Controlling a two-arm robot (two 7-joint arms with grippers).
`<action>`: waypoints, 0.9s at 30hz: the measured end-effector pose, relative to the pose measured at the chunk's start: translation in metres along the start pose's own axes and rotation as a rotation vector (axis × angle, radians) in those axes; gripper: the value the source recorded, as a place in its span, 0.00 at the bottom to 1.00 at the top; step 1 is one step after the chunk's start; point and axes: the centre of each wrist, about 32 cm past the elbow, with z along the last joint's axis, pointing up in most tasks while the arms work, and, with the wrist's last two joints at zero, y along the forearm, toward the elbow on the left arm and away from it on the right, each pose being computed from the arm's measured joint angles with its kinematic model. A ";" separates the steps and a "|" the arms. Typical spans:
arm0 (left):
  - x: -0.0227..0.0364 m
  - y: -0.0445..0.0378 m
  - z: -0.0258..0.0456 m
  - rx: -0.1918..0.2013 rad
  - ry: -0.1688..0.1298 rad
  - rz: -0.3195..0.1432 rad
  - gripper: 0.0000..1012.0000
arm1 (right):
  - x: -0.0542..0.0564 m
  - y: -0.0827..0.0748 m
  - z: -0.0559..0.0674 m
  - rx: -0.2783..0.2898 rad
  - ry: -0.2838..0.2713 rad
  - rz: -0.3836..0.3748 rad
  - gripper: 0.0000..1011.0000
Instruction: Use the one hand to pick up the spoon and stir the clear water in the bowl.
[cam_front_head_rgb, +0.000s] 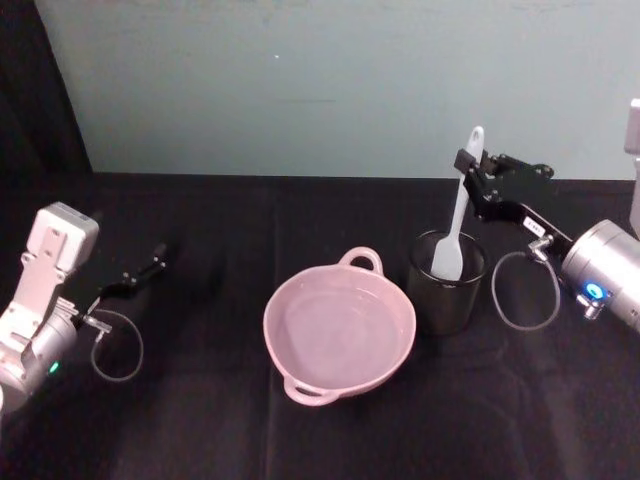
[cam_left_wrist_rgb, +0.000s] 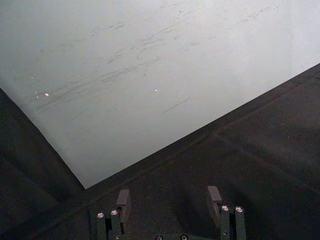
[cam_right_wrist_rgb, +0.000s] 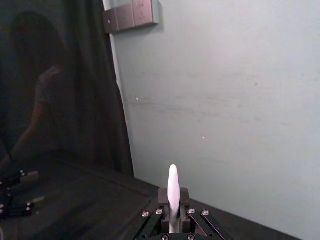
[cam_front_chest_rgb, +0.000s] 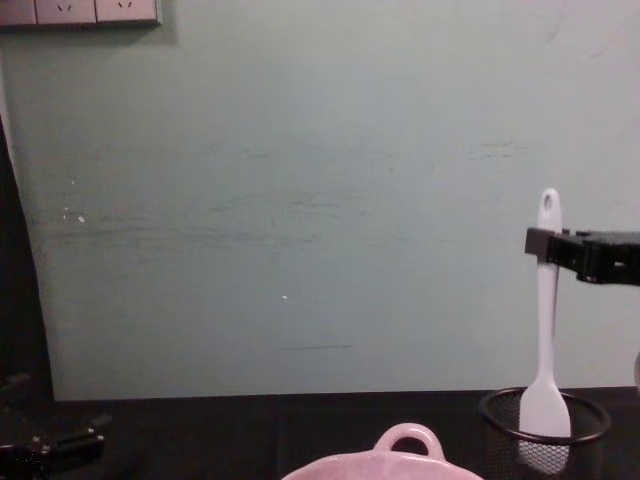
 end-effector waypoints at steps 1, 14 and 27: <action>0.0000 0.0000 0.0000 0.000 0.000 0.000 0.99 | 0.002 0.001 -0.003 -0.006 0.005 0.001 0.12; 0.0000 0.0000 0.0000 0.000 0.000 0.000 0.99 | 0.013 0.006 -0.017 -0.042 0.101 0.044 0.12; 0.0000 0.0000 0.0000 0.000 0.000 0.000 0.99 | 0.020 0.002 -0.035 -0.020 0.259 0.020 0.12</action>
